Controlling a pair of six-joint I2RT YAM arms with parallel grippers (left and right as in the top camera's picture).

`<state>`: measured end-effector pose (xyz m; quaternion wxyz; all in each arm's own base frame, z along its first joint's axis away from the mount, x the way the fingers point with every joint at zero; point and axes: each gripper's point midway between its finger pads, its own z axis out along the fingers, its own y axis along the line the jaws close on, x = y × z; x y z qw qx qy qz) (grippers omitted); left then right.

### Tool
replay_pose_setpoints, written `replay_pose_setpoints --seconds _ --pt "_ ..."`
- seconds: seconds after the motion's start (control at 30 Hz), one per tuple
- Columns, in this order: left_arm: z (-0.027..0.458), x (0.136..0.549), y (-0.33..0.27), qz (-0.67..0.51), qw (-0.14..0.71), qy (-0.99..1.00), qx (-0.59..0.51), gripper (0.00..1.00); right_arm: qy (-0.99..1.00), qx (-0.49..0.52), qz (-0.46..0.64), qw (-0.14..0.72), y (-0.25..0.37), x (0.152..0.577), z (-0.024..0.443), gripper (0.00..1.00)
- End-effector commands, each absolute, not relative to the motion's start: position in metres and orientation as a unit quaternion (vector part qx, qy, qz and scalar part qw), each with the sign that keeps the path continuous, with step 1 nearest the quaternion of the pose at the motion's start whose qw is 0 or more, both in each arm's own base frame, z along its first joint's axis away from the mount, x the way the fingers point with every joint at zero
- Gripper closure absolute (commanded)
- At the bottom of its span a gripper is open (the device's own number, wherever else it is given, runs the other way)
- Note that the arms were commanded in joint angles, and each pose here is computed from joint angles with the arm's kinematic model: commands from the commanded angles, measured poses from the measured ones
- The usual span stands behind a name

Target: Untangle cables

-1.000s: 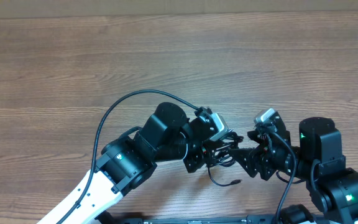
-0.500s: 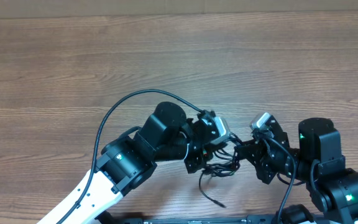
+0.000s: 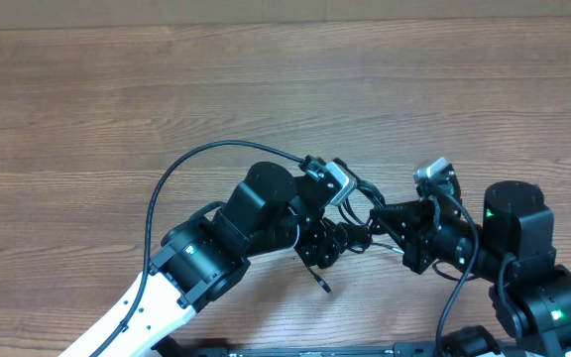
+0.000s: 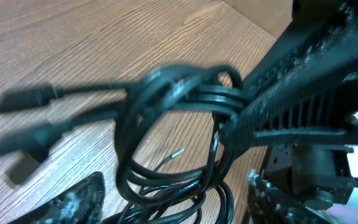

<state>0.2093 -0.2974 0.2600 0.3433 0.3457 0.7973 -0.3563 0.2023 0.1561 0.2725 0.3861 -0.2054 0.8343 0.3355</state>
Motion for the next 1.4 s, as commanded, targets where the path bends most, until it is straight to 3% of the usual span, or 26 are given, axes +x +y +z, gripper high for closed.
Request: replay_pose_setpoints --seconds 0.0,0.17,0.73,0.93,1.1,1.2,1.37 --pt "0.273 0.213 -0.296 -0.365 0.352 0.799 0.322 0.19 0.818 -0.188 0.381 0.389 0.164 0.198 0.294 0.96" --pt "0.272 0.221 -0.291 -0.355 0.356 0.815 0.288 0.12 0.780 -0.230 0.437 0.384 0.180 0.184 0.312 0.96" --pt "0.298 0.209 -0.284 -0.386 0.372 0.799 0.273 0.11 0.810 -0.187 0.378 0.407 0.164 0.204 0.301 0.96" --pt "0.316 0.211 -0.265 -0.375 0.407 0.798 0.237 0.03 0.798 -0.197 0.397 0.409 0.169 0.201 0.309 0.96" --pt "0.296 0.230 -0.238 -0.360 0.366 0.855 0.074 0.13 0.766 -0.223 0.433 0.419 0.179 0.196 0.327 0.96" --pt "0.297 0.232 -0.236 -0.371 0.358 0.855 0.048 0.19 0.755 -0.230 0.449 0.419 0.183 0.192 0.334 0.96" --pt "0.305 0.234 -0.240 -0.385 0.368 0.845 0.053 0.20 0.724 -0.266 0.482 0.416 0.192 0.180 0.347 0.96"
